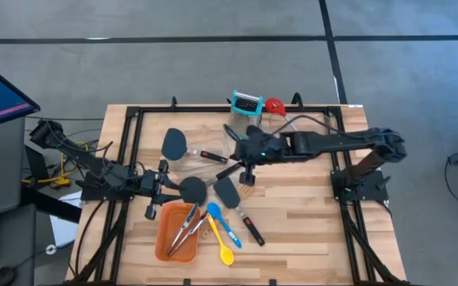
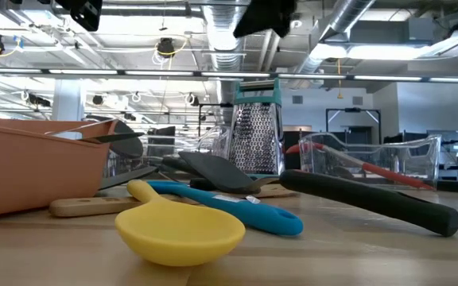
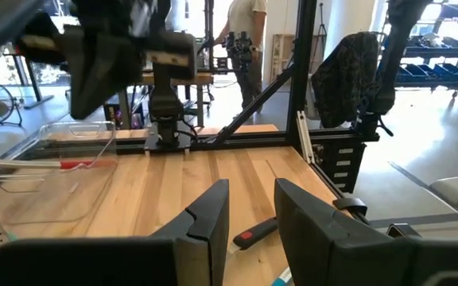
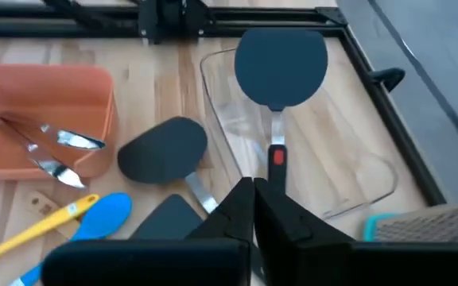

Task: Pick & Place Kitchen Items
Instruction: Put the right black spatula into the left transparent bin

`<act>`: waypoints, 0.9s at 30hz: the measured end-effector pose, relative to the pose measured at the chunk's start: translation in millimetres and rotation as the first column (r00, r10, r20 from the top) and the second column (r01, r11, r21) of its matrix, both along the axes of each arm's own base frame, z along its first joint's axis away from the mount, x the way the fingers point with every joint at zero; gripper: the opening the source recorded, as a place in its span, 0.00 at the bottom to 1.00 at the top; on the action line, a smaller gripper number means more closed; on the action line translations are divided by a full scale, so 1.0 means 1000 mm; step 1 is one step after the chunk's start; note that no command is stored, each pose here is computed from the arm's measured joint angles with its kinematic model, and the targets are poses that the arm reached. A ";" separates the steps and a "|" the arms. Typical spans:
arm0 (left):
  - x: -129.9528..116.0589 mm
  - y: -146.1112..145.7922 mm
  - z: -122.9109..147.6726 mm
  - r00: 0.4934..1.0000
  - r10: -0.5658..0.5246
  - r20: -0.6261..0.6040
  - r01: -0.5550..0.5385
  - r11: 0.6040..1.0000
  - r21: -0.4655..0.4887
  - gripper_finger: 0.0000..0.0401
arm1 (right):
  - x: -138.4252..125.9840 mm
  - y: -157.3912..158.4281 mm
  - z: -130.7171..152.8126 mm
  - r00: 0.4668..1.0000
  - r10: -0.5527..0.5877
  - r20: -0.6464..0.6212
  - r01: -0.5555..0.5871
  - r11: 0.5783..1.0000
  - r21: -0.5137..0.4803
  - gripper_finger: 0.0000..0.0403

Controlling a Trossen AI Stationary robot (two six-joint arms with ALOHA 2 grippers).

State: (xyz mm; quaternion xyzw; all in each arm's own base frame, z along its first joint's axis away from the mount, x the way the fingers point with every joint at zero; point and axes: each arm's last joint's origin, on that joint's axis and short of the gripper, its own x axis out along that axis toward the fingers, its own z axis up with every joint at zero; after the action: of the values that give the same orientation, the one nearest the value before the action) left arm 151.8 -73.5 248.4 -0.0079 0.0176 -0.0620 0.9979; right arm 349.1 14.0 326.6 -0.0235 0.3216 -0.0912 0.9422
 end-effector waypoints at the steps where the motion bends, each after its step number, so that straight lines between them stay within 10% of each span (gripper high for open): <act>1: 0.000 0.000 0.000 1.000 0.000 0.001 0.000 1.000 0.000 0.22 | -0.004 0.001 -0.007 1.000 -0.006 0.012 0.006 1.000 0.015 0.01; 10: 0.000 0.000 0.000 1.000 0.000 0.001 0.000 1.000 0.000 0.22 | -0.036 0.026 -0.055 0.991 -0.111 0.069 0.101 0.986 0.130 0.01; 15: 0.000 0.000 0.000 1.000 0.001 0.002 -0.001 1.000 0.000 0.22 | -0.055 0.046 -0.068 0.937 -0.349 0.022 0.340 0.923 0.181 0.01; 27: 0.000 0.000 0.000 1.000 0.001 0.003 -0.001 1.000 0.000 0.22 | -0.077 0.098 -0.089 0.851 -0.521 -0.064 0.505 0.779 0.372 0.00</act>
State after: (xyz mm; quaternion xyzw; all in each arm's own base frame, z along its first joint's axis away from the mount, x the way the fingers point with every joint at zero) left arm 151.8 -73.4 248.8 -0.0078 0.0163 -0.0617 0.9979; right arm 272.3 112.3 238.0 0.2474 0.3072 -0.2814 0.8748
